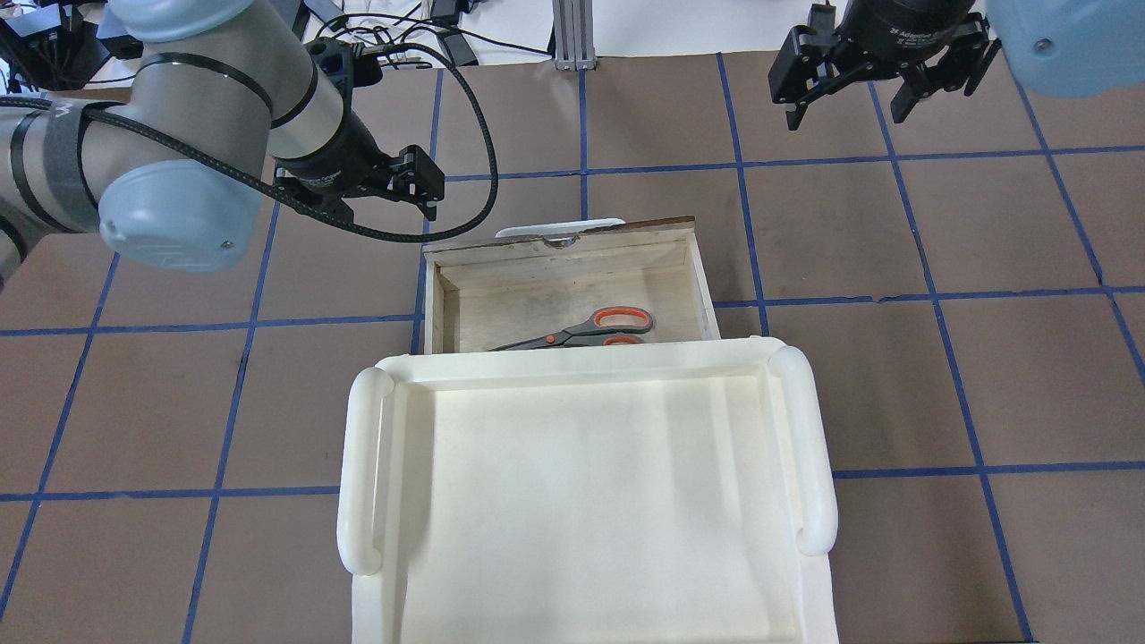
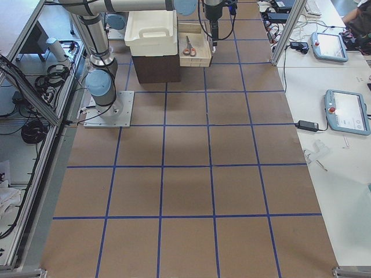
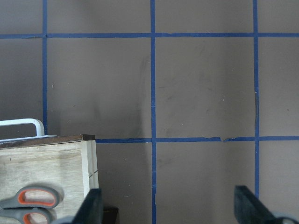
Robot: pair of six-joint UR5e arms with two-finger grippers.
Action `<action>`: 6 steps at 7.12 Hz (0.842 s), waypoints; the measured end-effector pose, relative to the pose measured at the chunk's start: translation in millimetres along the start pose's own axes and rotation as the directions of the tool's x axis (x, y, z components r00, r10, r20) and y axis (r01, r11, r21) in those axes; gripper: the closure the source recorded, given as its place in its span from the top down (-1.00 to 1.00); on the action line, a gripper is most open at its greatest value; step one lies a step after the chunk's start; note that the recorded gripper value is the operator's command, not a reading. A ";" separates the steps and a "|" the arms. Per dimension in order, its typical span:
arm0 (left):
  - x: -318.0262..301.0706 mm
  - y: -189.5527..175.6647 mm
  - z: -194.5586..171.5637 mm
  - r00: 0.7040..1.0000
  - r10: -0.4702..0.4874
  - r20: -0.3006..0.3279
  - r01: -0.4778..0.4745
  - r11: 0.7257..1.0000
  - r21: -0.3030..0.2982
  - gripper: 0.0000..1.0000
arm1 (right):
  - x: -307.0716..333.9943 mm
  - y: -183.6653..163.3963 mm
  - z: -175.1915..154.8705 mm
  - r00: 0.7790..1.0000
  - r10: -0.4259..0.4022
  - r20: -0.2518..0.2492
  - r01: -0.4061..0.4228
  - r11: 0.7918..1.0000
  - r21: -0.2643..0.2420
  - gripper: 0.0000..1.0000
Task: Put scissors in drawer and close it
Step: 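Swing the left gripper over to the drawer's white handle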
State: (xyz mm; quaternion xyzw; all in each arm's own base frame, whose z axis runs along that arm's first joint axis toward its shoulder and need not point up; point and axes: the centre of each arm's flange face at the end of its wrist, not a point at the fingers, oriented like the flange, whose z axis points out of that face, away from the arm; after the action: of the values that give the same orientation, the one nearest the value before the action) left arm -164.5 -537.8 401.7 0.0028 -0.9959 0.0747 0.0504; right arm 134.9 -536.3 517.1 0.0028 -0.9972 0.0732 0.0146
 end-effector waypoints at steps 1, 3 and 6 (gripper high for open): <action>4.6 -14.5 9.9 1.000 -0.005 -0.003 0.005 1.000 0.007 1.00 | 0.1 0.7 -1.2 1.000 -0.002 -0.001 0.002 1.000 0.002 1.00; 40.4 -49.6 26.2 0.999 -0.027 0.036 0.028 0.999 -0.023 1.00 | 0.2 1.1 -2.3 1.000 -0.003 -0.001 0.003 1.000 0.004 1.00; 104.1 -89.9 71.6 0.989 -0.111 0.102 0.118 0.990 -0.073 1.00 | 0.4 1.5 -2.6 1.000 -0.003 -0.003 0.003 1.000 0.003 1.00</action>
State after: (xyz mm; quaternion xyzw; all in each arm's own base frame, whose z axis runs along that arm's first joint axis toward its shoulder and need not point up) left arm -274.1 -637.1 355.0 0.0616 -0.9976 0.0321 0.0060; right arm 134.5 -534.5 519.4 0.0044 -0.9971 0.0746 0.0161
